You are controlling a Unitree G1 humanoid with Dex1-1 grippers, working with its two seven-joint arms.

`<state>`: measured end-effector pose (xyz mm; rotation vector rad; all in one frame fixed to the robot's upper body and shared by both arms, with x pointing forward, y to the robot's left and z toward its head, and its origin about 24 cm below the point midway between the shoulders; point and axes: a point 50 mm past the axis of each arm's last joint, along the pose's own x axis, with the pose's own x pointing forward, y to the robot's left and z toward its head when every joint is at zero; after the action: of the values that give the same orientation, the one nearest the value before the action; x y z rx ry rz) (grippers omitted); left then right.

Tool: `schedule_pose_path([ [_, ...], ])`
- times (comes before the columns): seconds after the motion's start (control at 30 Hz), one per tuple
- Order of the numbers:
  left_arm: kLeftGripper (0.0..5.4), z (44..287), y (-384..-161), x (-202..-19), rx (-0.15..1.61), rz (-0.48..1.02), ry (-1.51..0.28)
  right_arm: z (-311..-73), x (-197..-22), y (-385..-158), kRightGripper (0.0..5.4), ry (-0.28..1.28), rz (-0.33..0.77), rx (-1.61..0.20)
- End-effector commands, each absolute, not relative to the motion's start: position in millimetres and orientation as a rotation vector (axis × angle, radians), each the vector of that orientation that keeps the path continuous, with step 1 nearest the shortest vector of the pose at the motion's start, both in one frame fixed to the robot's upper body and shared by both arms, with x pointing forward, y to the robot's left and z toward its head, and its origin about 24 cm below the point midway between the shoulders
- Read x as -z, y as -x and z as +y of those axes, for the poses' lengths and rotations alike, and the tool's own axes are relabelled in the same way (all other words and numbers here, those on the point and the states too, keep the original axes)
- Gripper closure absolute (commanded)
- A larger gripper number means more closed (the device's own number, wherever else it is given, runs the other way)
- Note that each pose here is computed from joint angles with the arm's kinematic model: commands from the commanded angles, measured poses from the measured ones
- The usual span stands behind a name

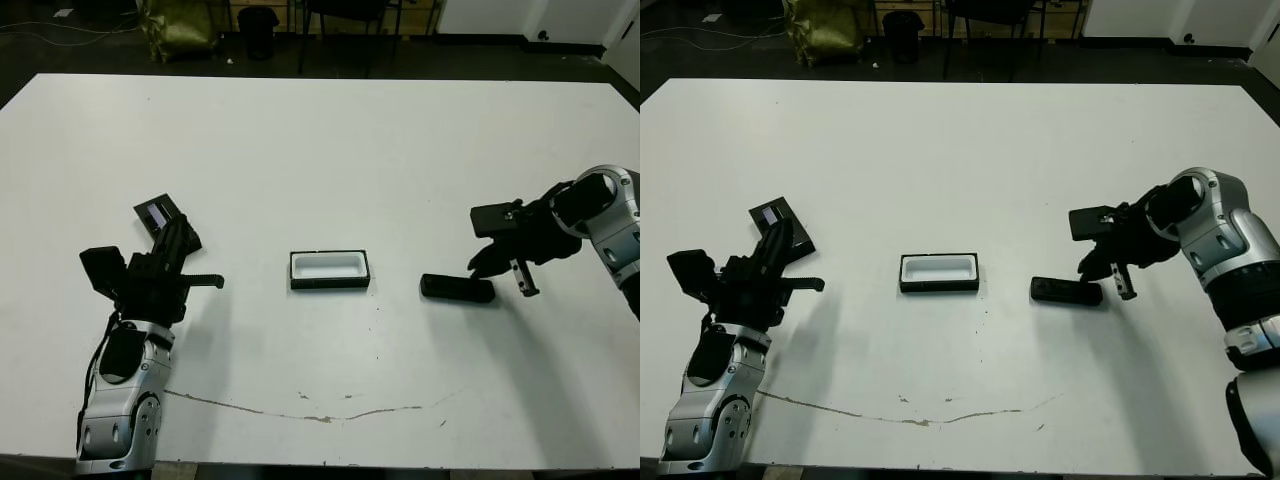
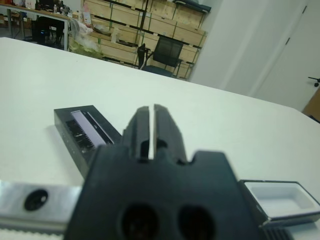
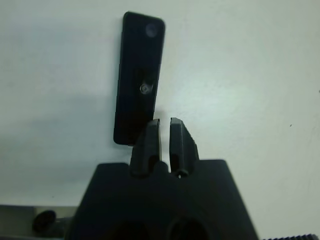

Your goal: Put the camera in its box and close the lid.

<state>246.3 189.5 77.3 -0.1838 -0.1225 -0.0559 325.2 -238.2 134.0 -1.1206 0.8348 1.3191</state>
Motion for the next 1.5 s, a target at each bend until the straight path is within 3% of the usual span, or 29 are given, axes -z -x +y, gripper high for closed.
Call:
schedule_pose_path([
  [0.03, 5.38, 191.2, -244.9, -72.5, 0.049, -0.100, 0.176, -241.6, -128.9, -318.4, 5.40, 1.108, 0.870, -1.353],
  [0.63, 5.38, 191.6, -244.4, -72.0, 0.042, -0.092, 0.177, -235.3, -124.8, -295.8, 5.40, 1.114, 0.989, -1.348],
  [0.93, 5.38, 191.5, -243.8, -71.5, 0.039, -0.090, 0.184, -228.4, -128.8, -282.4, 5.40, 1.143, 0.963, -1.366],
  [1.5, 5.38, 191.6, -243.8, -70.3, 0.047, -0.095, 0.187, -214.8, -128.6, -278.5, 5.40, 1.124, 0.960, -1.429],
])
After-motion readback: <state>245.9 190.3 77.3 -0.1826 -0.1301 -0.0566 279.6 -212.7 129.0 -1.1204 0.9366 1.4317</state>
